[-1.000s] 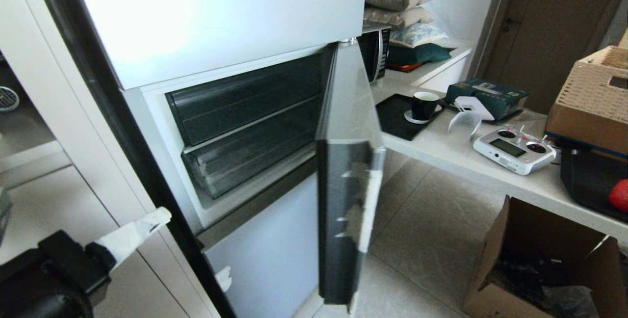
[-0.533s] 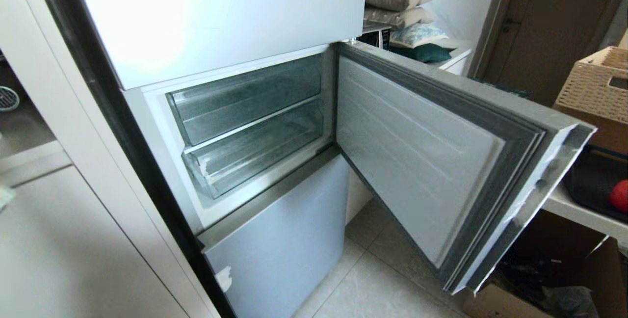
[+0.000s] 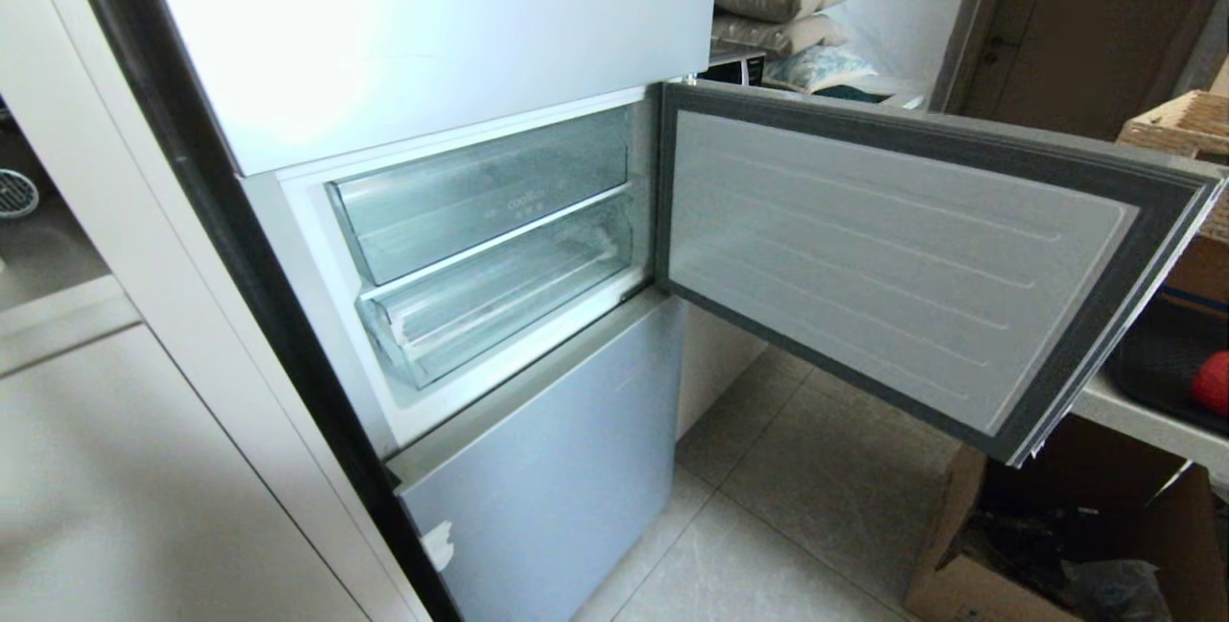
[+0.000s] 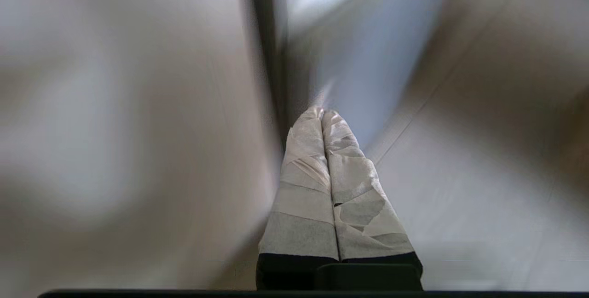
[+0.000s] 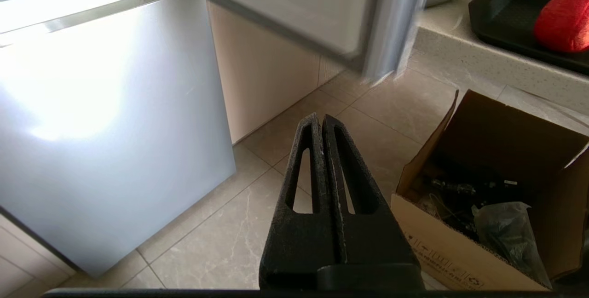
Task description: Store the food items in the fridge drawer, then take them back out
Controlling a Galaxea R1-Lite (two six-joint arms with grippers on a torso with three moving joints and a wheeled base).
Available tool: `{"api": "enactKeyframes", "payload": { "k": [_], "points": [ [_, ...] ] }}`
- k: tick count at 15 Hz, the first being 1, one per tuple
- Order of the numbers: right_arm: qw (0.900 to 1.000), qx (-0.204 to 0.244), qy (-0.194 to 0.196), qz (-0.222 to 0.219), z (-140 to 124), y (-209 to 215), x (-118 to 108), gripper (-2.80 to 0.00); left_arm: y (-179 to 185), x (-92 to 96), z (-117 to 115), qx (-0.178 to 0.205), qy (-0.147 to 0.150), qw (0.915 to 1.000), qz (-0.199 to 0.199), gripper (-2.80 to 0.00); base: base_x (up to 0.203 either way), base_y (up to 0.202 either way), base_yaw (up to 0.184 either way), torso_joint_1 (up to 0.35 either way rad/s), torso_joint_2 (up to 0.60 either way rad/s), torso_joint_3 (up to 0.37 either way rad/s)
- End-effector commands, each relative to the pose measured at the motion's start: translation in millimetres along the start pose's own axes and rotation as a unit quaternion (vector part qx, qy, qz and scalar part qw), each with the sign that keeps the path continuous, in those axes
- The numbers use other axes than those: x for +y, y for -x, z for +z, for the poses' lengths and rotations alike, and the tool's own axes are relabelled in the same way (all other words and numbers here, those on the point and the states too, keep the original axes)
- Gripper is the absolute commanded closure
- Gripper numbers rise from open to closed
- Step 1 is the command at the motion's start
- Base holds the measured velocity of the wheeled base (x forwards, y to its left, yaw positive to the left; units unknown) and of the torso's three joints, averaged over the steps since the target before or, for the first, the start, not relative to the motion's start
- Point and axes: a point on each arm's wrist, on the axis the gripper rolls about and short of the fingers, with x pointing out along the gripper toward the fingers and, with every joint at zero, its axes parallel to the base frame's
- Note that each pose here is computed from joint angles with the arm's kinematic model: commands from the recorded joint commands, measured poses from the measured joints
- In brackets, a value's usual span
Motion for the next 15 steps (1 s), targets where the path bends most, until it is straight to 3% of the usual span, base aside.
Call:
{"api": "enactKeyframes", "payload": {
  "k": [1,4,5,10,15],
  "points": [
    [1.0,0.0,0.001,0.0,0,0,0,0.0,3,0.5,-19,0.04,-0.027,0.9984,0.03,0.0,0.0,0.0,0.0,0.0,0.0,0.0],
    [1.0,0.0,0.004,0.001,0,0,0,0.0,5,-1.7,-25,0.017,-0.052,0.9964,-0.065,0.0,0.0,0.0,0.0,0.0,0.0,0.0],
    [1.0,0.0,0.003,0.0,0,0,0,0.0,6,-1.5,-26,0.008,-0.057,0.9952,-0.08,0.0,0.0,0.0,0.0,0.0,0.0,0.0],
    [1.0,0.0,0.002,0.0,0,0,0,0.0,21,-0.8,-37,-0.087,-0.055,0.9932,-0.054,0.0,0.0,0.0,0.0,0.0,0.0,0.0],
    [1.0,0.0,0.0,0.0,0,0,0,0.0,21,0.3,-37,-0.09,-0.006,0.9955,-0.032,0.0,0.0,0.0,0.0,0.0,0.0,0.0]
  ]
}}
